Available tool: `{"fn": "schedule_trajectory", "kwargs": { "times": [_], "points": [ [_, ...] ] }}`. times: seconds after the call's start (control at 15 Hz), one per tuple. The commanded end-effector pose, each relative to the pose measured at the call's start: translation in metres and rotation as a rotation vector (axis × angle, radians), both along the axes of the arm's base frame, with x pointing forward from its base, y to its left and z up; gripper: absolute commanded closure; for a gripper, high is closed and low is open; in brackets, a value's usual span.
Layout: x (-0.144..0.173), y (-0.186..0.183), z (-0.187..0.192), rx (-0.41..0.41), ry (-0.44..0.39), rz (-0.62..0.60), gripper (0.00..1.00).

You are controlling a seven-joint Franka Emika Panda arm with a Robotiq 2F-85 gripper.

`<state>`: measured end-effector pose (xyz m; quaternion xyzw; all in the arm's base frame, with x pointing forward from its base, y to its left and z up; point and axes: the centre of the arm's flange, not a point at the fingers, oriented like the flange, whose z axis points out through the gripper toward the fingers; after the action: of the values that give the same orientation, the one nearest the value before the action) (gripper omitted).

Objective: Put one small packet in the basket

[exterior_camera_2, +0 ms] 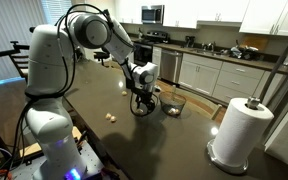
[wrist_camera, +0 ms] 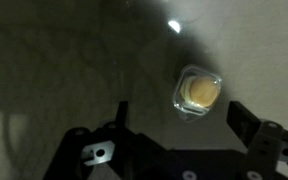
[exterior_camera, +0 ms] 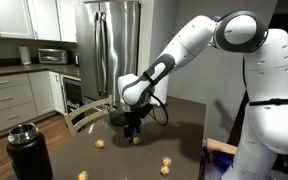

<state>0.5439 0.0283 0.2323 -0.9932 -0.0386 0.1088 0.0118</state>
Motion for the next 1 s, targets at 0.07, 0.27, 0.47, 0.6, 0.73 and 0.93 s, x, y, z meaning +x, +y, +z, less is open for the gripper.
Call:
{"fn": "schedule_trajectory", "kwargs": {
  "times": [0.07, 0.27, 0.47, 0.6, 0.73, 0.93],
  "points": [
    [-0.004, 0.000, 0.013, -0.007, 0.030, -0.015, 0.00],
    [-0.006, -0.001, 0.010, 0.002, 0.027, -0.014, 0.00],
    [-0.005, -0.002, 0.008, 0.008, 0.029, -0.015, 0.00],
    [-0.005, -0.002, 0.006, 0.013, 0.040, -0.015, 0.00],
    [-0.006, -0.002, 0.004, 0.018, 0.065, -0.027, 0.00],
    [-0.010, -0.002, 0.003, 0.021, 0.089, -0.030, 0.28]
  ]
}}
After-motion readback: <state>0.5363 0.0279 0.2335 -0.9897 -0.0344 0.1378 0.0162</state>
